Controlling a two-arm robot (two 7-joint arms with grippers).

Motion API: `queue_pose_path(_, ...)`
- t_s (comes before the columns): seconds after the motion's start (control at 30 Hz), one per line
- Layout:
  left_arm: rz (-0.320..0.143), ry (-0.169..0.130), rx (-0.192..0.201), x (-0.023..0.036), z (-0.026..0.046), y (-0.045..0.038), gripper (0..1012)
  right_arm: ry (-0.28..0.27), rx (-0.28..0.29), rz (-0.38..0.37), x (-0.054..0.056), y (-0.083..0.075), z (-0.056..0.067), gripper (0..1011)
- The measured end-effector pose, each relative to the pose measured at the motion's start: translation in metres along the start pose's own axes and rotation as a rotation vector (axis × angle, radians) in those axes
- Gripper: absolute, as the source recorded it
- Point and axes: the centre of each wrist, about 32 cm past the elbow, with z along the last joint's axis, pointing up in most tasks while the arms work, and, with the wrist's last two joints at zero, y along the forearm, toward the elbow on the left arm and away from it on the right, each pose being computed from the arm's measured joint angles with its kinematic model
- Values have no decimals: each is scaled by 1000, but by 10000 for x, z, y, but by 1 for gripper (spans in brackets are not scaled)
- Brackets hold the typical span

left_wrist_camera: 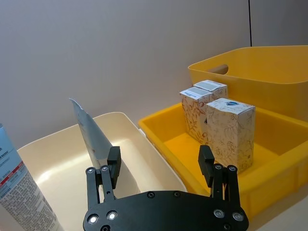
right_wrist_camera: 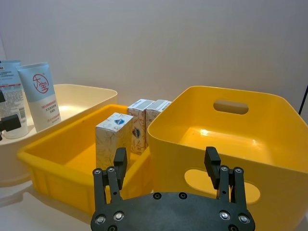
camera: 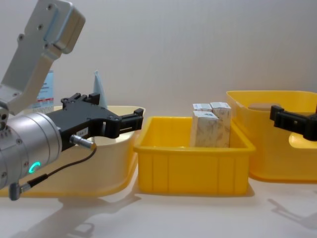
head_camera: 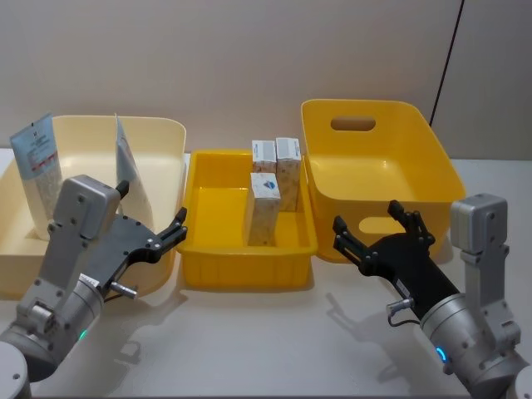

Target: Bimanual collaborative sorting of washing and personal care products

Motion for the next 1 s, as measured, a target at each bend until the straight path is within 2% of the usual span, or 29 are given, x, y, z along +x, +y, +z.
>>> queue_pose_path(1.0, 0, 0, 0, 0, 0, 0, 1003, 0, 0, 0, 0, 0, 0, 1001)
